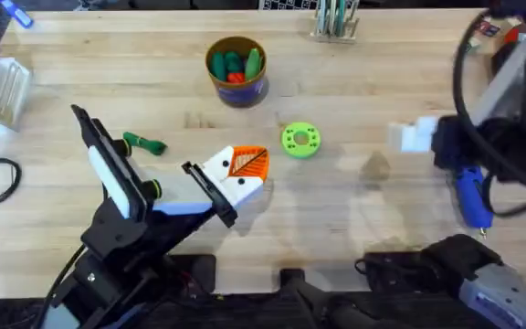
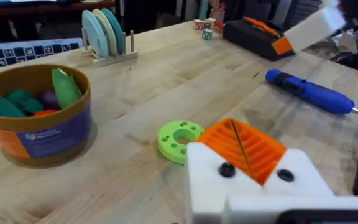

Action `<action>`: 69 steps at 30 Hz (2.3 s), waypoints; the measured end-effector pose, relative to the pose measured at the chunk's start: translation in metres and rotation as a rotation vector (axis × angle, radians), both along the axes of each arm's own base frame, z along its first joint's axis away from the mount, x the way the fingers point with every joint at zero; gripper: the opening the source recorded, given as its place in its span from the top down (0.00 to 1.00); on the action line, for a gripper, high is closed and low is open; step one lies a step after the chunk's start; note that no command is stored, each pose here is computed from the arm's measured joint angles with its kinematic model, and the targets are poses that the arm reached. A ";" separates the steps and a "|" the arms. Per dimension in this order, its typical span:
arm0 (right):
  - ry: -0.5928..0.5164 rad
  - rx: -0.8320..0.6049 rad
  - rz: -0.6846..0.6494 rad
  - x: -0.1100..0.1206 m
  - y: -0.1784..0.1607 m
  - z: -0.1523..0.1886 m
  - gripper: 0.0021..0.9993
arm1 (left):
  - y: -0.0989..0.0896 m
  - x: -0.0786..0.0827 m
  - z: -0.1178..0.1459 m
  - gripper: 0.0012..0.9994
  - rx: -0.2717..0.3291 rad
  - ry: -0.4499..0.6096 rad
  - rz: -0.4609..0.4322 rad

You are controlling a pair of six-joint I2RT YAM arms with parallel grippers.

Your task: Pick up the gripper from the table and insert it into the empty holder that is missing its gripper. Then pick up a screw, insert it into the mounting hole, and use the screwdriver to tighten it. Finally, clean up the table by picking up the vegetable and placing it into the bucket.

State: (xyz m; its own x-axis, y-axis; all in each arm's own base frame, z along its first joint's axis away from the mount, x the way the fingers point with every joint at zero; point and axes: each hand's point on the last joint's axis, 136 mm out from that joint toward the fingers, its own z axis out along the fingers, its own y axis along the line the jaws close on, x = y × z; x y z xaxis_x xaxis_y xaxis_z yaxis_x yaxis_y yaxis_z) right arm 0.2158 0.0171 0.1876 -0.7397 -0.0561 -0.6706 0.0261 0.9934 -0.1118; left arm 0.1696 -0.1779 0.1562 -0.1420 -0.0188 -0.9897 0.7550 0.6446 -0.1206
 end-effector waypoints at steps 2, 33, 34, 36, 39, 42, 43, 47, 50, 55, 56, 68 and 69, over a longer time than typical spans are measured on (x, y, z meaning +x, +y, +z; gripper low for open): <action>0.014 -0.024 -0.047 0.011 -0.012 -0.004 0.01 | 0.000 0.000 0.000 0.99 0.000 0.000 0.000; 0.610 0.026 -0.251 -0.007 -0.169 -0.143 0.01 | 0.000 0.000 0.000 0.99 0.000 0.000 0.000; 0.614 0.033 -0.252 -0.006 -0.169 -0.146 0.01 | 0.000 0.000 0.000 0.99 0.000 0.000 0.000; 0.608 0.039 -0.252 -0.003 -0.172 -0.150 0.01 | 0.000 0.000 0.000 0.99 0.000 0.000 0.000; 0.610 0.041 -0.230 -0.002 -0.170 -0.150 0.10 | 0.000 0.000 0.000 0.99 0.000 0.000 0.000; 0.613 0.046 -0.215 -0.002 -0.168 -0.152 0.27 | 0.000 0.000 0.000 0.99 0.000 0.000 0.000; 0.614 0.047 -0.210 -0.002 -0.168 -0.152 0.34 | 0.000 0.000 0.000 0.99 0.000 0.000 0.000; 0.617 0.034 -0.203 -0.002 -0.170 -0.152 0.66 | 0.000 0.000 0.000 0.99 0.000 0.000 0.000; 0.621 0.027 -0.204 -0.002 -0.172 -0.153 0.96 | 0.000 0.000 0.000 0.99 0.000 0.000 0.000; 0.619 0.026 -0.203 -0.002 -0.172 -0.152 0.98 | 0.000 0.000 0.000 0.99 0.000 0.000 0.000; 0.614 0.027 -0.202 -0.002 -0.171 -0.151 0.98 | 0.000 0.000 0.000 0.99 0.000 0.000 0.000; 0.243 -0.033 -0.135 0.035 -0.144 -0.066 0.98 | 0.000 0.000 0.000 0.99 0.000 0.000 0.000; 0.202 -0.036 -0.127 0.038 -0.138 -0.057 0.98 | 0.000 0.000 0.000 0.99 0.000 0.000 0.000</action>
State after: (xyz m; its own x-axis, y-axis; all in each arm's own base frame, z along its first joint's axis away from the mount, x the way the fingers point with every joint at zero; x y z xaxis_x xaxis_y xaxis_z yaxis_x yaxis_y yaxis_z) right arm 0.2537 -0.1206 0.1307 -0.8615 0.0243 -0.5072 0.1235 0.9789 -0.1629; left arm 0.1696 -0.1779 0.1562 -0.1420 -0.0188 -0.9897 0.7549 0.6447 -0.1205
